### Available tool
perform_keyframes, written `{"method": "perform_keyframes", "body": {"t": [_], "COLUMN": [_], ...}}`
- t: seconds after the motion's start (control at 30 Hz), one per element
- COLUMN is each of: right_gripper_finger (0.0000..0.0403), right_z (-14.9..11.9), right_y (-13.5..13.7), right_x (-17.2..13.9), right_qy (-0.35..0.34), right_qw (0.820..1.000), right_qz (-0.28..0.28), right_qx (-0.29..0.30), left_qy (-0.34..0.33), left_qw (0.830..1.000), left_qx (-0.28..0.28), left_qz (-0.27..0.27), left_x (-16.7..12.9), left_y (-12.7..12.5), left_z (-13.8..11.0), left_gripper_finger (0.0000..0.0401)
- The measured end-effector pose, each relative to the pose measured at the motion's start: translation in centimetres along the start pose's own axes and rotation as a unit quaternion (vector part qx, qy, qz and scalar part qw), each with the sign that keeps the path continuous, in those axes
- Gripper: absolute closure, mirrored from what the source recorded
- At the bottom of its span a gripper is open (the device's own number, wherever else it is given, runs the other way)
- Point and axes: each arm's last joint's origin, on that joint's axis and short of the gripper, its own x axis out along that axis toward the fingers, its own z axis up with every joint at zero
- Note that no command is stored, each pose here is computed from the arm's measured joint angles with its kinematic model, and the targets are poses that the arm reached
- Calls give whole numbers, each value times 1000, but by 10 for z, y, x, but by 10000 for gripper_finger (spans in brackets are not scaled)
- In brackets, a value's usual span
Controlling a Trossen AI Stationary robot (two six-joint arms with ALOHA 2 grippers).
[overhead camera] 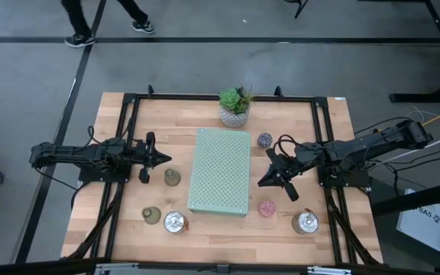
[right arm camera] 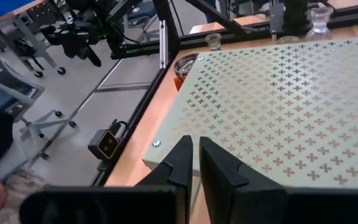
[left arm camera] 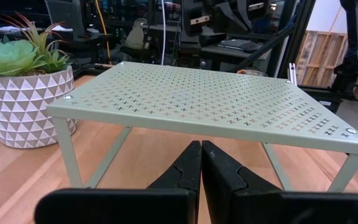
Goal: Pick & Place candle stick holders
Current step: Put the black patterned scented candle on the shelf
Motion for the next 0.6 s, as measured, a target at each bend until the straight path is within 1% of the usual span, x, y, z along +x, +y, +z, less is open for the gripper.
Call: {"method": "perform_keyframes", "body": {"t": [0.13,0.3,0.4,0.6], "right_gripper_finger": [370,370,370,370], "right_z": [0,-9,-16,-23], "right_y": [-2,-6,-10,-17], "right_x": [0,-1,-2,-6], "right_qy": [-3,39,66,95], "right_qw": [999,996,989,970], "right_qz": [-27,-79,-128,-221], "right_qx": [-23,-18,-17,-23], "left_qy": [0,0,0,0], "left_qw": [1000,1000,1000,1000], "left_qx": [0,0,0,0], "left_qz": [0,0,0,0], "left_x": [0,0,0,0], "left_y": [0,0,0,0], "left_z": [0,0,0,0], "left_gripper_finger": [395,395,395,395]}}
